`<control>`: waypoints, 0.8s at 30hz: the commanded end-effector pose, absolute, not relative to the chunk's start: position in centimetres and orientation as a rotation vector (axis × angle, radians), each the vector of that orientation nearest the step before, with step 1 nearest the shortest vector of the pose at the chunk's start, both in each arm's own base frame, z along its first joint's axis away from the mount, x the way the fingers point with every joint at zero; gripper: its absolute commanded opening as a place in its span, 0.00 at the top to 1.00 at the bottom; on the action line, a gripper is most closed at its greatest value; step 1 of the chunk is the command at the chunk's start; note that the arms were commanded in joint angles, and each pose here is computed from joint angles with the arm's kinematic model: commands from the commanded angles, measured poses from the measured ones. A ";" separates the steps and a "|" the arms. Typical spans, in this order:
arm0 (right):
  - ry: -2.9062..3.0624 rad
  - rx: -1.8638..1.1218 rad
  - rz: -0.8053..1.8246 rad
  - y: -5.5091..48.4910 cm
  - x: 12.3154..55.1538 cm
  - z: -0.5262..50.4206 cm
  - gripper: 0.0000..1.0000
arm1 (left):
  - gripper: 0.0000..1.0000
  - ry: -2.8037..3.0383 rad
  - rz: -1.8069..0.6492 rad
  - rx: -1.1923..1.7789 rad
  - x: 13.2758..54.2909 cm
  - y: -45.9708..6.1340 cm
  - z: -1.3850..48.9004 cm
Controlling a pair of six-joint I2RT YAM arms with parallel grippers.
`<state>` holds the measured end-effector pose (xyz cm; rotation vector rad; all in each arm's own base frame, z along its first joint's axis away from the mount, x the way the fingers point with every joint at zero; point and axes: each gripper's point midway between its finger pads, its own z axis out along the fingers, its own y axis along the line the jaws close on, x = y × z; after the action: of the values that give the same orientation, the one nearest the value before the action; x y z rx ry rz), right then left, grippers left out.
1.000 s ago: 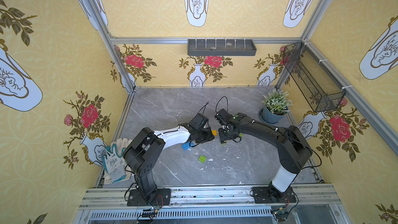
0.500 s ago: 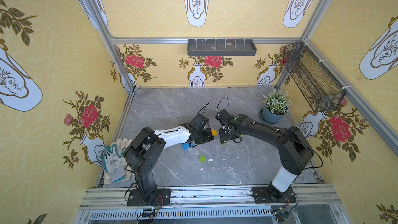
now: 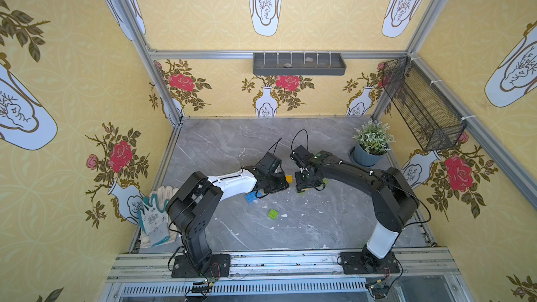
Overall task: Assemble the number 4 with lego
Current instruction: Assemble the lego brick with the lego brick, then pick up the lego brick from the center of the board.
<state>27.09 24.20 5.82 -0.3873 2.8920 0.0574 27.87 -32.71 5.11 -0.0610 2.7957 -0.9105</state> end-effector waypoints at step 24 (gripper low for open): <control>2.646 -0.279 0.184 26.8 27.2 14.4 0.32 | 0.16 2.893 -0.208 -0.246 21.2 -16.0 6.5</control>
<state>26.78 26.63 13.89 -0.3377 2.6830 0.1718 23.84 -20.31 8.14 -0.1846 2.8001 -0.4405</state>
